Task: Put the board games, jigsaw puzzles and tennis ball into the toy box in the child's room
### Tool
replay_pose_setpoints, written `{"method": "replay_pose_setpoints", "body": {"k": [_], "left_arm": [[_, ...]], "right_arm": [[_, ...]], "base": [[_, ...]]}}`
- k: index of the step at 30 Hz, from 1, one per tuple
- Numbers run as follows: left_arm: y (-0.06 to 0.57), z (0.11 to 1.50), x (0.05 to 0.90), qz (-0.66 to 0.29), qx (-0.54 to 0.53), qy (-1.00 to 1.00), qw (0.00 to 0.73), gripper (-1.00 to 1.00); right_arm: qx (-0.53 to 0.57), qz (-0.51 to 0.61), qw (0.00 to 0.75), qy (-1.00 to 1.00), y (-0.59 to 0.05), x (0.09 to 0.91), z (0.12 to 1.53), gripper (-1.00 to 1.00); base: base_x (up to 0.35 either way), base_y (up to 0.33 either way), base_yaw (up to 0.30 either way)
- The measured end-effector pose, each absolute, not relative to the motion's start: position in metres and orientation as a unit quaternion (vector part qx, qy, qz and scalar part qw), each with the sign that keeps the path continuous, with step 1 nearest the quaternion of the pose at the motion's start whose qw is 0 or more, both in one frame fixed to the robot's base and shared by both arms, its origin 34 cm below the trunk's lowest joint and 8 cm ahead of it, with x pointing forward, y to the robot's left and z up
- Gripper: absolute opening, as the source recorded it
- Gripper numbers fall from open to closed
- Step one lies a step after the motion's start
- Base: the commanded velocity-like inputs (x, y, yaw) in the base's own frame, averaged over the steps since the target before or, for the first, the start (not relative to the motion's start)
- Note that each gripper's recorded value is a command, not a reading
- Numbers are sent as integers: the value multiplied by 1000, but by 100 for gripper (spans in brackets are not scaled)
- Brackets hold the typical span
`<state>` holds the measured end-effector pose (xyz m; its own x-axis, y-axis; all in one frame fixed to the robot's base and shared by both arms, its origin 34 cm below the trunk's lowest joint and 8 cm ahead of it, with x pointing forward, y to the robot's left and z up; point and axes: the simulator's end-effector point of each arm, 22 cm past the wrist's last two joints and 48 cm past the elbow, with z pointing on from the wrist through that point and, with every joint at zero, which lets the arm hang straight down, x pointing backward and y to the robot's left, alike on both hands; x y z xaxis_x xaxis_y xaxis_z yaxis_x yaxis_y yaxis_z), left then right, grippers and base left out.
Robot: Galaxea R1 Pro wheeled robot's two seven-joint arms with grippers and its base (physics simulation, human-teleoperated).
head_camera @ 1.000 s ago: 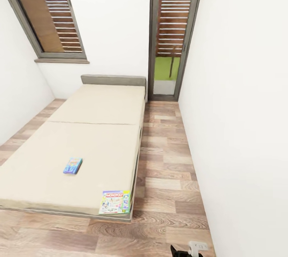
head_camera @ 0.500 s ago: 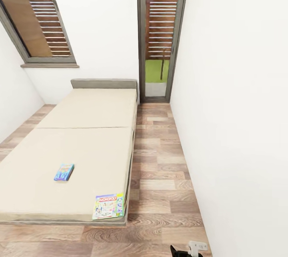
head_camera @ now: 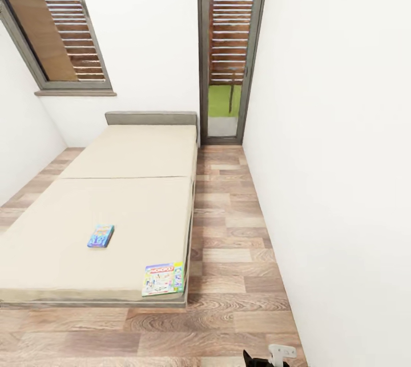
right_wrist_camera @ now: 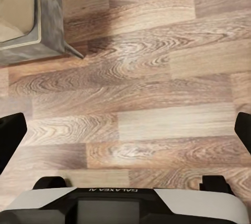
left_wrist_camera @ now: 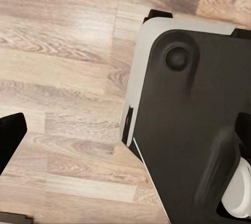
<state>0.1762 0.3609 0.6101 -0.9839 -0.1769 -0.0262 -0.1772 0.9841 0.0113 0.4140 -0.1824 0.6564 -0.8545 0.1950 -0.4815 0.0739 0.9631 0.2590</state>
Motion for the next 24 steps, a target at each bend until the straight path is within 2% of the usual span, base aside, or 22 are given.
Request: {"method": "replay_pose_setpoints", "body": {"k": [16,24], "left_arm": [[361,611,182,6,-90,996,20,100],[360,611,192,-1,-100,995,-2,100]], "right_arm": [[69,118,268,954,-181,420,661,100],[68,117,274,952,-182,424,665,100]], "base": [[-6,3,164],[0,0,76]]}}
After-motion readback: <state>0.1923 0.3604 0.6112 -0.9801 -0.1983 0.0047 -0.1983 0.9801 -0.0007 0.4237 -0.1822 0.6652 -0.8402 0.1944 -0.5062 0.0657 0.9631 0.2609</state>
